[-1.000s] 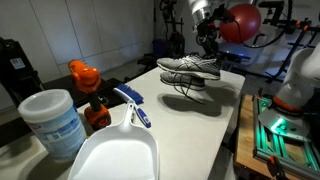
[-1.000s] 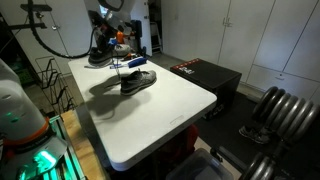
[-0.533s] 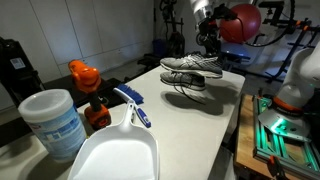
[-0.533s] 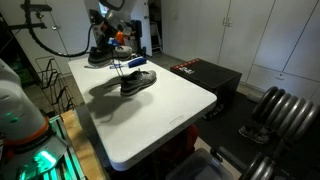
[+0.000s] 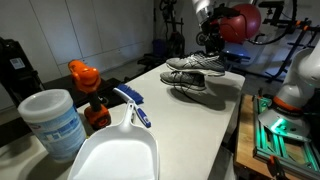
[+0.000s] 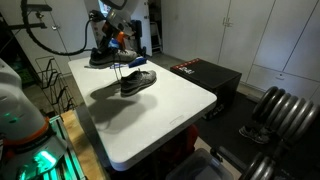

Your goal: Pick up the top sneaker and put it on the table, pick up the left sneaker and put it on top of the right sneaker

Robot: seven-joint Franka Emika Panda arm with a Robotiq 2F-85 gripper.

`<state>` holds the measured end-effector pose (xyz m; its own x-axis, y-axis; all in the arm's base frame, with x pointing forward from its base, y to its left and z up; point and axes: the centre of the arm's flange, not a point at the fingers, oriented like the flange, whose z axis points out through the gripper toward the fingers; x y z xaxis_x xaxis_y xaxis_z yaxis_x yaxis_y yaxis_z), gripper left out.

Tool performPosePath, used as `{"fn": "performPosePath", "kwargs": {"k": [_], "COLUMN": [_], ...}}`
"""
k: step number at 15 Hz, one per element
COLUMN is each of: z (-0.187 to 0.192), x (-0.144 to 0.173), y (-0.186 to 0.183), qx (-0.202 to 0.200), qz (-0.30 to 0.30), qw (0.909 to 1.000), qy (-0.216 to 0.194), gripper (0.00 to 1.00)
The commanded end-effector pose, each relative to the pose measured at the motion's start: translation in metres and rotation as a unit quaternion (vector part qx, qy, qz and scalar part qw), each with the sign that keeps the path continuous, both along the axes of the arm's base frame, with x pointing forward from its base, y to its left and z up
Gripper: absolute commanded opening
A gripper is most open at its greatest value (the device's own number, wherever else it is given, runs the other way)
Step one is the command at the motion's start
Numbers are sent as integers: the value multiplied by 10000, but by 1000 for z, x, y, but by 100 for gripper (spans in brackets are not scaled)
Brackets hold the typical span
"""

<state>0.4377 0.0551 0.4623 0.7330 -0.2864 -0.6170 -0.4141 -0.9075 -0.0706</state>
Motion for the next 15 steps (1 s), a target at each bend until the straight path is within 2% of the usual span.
{"fn": "performPosePath", "kwargs": {"k": [1, 4, 6, 9, 11, 15], "z": [16, 17, 20, 21, 21, 14], "x": [-6, 3, 7, 14, 22, 39], "y": [-20, -32, -38, -45, -43, -47], "qx": [-626, -1186, -1342, -1332, -987, -933], "qz": [-32, 297, 572, 676, 738, 827], "qw": [9980, 9922, 9888, 9874, 9902, 9897], "qy": [-57, -237, -325, -523, -657, -700], "gripper": [4, 3, 3, 3, 3, 3]}}
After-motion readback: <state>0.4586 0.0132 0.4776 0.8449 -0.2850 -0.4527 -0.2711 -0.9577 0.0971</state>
